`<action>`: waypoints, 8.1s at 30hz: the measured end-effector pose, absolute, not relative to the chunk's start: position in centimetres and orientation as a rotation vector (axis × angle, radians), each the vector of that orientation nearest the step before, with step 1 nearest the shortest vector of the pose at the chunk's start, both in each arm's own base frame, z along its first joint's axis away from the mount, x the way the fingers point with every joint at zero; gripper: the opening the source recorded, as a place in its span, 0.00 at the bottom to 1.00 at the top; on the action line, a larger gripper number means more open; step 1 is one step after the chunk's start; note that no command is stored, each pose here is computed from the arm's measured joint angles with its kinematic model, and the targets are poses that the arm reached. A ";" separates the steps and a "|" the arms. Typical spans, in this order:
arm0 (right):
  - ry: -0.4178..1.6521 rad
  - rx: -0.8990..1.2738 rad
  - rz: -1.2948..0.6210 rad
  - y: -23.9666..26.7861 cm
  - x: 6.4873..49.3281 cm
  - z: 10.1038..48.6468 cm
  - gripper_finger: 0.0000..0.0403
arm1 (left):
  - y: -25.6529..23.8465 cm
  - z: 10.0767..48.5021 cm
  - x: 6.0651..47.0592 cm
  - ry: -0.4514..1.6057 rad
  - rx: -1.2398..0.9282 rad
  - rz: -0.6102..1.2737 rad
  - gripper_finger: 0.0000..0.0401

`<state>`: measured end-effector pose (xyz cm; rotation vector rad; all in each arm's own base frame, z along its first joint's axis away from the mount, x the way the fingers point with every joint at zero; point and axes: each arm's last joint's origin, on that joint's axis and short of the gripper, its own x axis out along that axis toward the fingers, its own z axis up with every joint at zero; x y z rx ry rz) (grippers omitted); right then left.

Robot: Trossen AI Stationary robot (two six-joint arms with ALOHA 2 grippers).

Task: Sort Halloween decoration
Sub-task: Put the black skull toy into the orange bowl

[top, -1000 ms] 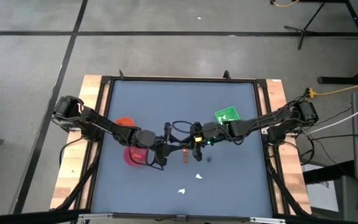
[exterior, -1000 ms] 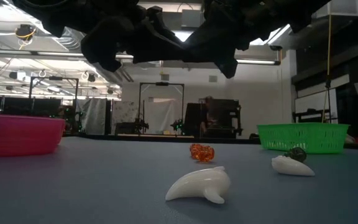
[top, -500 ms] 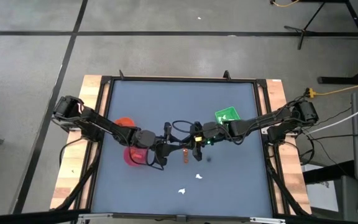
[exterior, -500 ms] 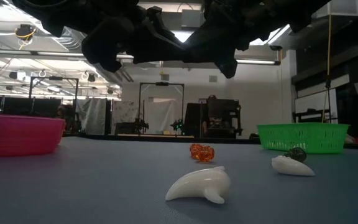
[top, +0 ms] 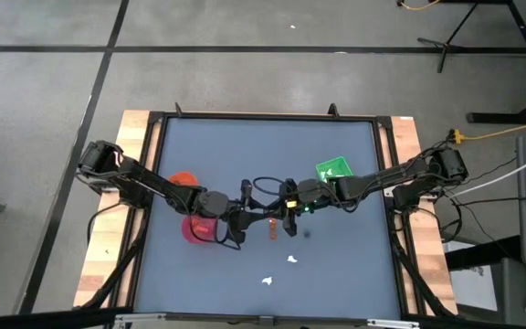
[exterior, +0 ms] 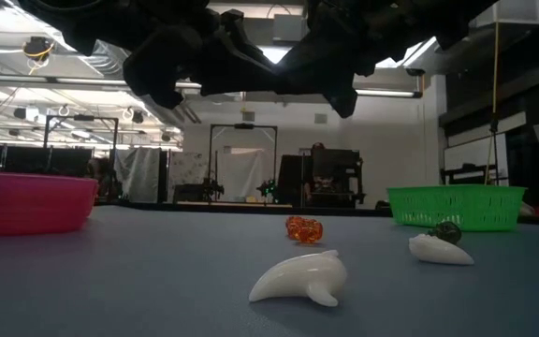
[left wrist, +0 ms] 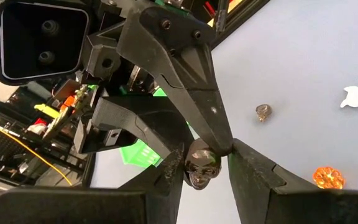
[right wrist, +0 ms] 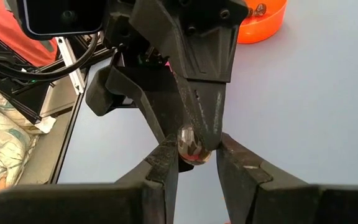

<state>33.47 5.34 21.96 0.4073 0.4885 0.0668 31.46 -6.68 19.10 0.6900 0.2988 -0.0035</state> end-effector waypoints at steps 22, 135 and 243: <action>0.492 0.400 0.069 5.3 33.4 21.9 0.49 | -6.6 19.0 31.4 0.316 0.654 0.013 0.24; 0.720 0.072 0.062 5.0 32.0 20.1 0.49 | 0.5 14.7 24.1 1.512 -0.443 0.497 0.47; 0.720 0.072 0.062 5.0 32.0 20.1 0.49 | 0.5 14.5 24.7 1.571 -0.166 0.215 0.18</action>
